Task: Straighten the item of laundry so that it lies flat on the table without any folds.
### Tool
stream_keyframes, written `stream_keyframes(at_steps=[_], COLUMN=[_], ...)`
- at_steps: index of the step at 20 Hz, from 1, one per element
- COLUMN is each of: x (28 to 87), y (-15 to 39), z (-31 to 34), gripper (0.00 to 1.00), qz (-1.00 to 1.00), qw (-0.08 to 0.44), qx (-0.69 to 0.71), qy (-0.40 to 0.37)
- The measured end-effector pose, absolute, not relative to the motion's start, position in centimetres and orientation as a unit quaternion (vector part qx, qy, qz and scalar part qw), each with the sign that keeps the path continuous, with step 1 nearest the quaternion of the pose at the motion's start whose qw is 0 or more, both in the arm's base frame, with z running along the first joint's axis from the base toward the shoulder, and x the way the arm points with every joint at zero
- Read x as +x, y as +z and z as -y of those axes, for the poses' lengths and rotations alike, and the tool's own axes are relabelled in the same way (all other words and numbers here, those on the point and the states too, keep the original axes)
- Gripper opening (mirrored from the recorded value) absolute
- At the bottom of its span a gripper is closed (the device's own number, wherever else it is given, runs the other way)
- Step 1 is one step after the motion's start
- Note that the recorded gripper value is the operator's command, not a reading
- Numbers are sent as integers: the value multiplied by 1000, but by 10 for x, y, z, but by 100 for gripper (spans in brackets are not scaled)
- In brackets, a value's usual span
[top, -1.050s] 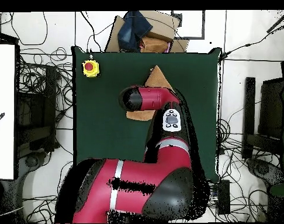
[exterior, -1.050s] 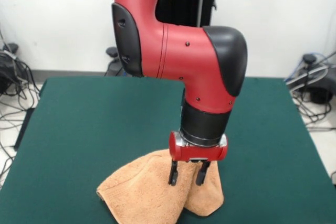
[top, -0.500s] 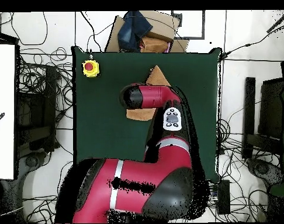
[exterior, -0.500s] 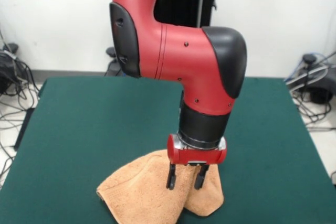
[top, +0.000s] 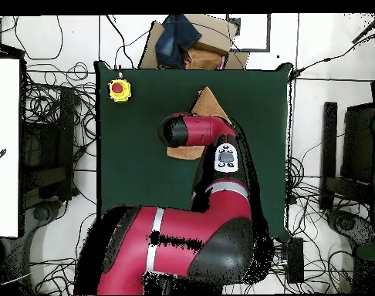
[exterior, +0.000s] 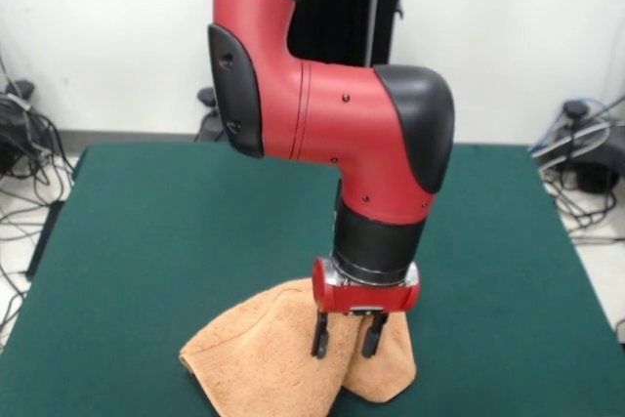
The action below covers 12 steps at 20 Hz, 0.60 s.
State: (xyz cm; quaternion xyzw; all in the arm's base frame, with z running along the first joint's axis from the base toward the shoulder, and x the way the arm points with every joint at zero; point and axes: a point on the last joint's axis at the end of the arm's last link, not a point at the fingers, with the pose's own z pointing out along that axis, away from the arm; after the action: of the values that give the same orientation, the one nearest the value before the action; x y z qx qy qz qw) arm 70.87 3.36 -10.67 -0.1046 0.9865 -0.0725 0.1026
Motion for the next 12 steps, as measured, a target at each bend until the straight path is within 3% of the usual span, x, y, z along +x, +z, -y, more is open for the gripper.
stream_keyframes(at_steps=[9, 10, 12], x=[689, 688, 688], y=[-134, -135, -134], z=[-23, -21, -21], gripper=[100, 0, 0], qz=[-987, -987, -987], qw=[91, 90, 90], qx=[-107, -107, -107], qy=[-81, -83, -84])
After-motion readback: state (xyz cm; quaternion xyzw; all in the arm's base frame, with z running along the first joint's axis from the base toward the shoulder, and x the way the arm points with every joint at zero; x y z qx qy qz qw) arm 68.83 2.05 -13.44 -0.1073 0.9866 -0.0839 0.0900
